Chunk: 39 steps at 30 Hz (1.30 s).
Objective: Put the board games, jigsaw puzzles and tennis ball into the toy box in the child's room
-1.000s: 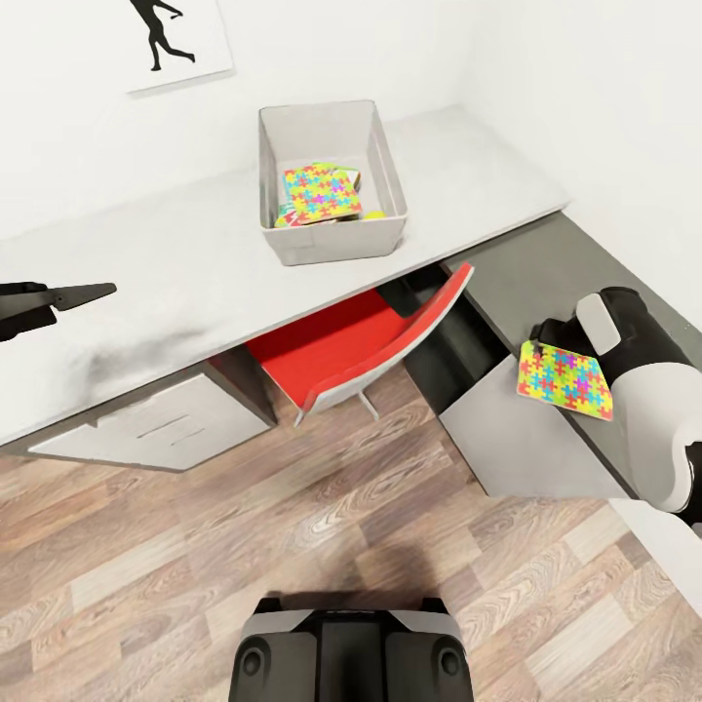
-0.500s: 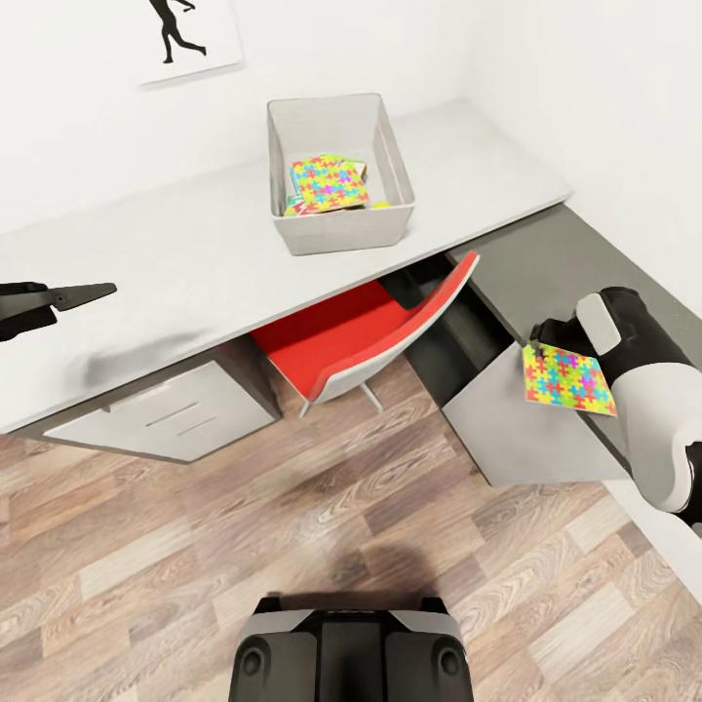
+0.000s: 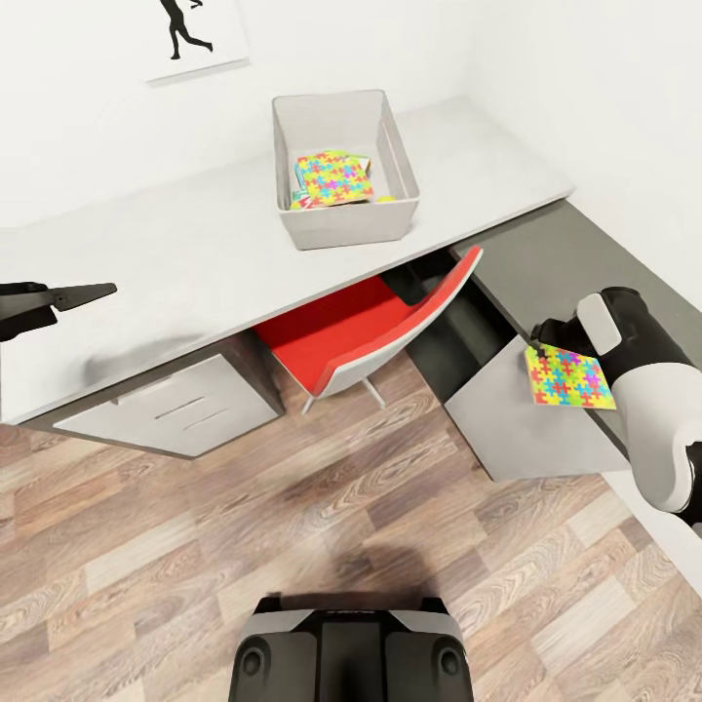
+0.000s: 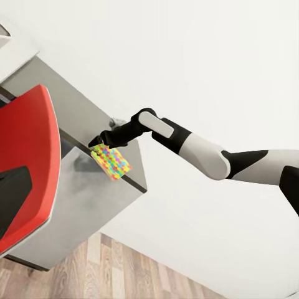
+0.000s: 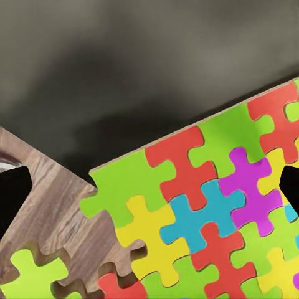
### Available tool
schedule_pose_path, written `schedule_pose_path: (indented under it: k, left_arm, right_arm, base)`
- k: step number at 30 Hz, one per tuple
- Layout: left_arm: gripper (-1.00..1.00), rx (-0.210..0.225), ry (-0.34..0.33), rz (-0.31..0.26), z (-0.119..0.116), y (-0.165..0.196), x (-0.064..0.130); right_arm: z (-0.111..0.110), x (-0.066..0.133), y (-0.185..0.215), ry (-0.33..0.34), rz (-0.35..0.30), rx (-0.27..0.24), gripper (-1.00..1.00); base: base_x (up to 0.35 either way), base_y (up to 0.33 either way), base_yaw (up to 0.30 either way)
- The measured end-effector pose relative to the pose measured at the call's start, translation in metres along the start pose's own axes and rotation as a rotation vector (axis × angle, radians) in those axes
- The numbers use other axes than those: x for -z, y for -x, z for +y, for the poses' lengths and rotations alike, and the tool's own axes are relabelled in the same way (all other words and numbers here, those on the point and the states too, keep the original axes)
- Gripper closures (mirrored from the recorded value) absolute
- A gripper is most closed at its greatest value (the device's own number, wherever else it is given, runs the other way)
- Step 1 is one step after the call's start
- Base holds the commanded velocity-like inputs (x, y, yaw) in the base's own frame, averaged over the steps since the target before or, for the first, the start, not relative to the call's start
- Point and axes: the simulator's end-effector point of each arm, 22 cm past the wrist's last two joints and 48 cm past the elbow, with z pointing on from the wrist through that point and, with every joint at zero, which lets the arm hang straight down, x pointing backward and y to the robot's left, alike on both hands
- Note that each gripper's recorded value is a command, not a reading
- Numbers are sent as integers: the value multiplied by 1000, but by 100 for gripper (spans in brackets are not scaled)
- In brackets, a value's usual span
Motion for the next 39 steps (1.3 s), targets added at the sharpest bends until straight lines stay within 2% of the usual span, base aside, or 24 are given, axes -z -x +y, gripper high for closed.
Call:
schedule_pose_path:
  k: [10,17,22,30,35,39]
  left_arm:
    - [-100,0,0,0,0,0,0]
    - [-100,-3,-1,-1,-2,1,0]
    - [-100,-9,-2,-1,-5,3,0]
    - [-100,-19,-6,-2,-12,7,0]
    - [-100,-26,-7,-2,-16,10,0]
    - [-100,-32,-7,-2,-19,12,0]
  right_arm:
    - [1,2,3,6,-6,-8,-100]
    - [-10,11,20,3,-37,-22,-100]
    - [-12,32,41,16,-69,-15,-100]
    - [-10,79,80,53,-151,-4,-100]
    - [-12,114,108,98,-225,-44,-100]
    - [-17,128,120,111,-264,-64,-100]
  base:
    - [0,0,0]
    - [0,0,0]
    - [0,0,0]
    - [0,0,-21]
    - [0,0,-59]
    - [0,0,-65]
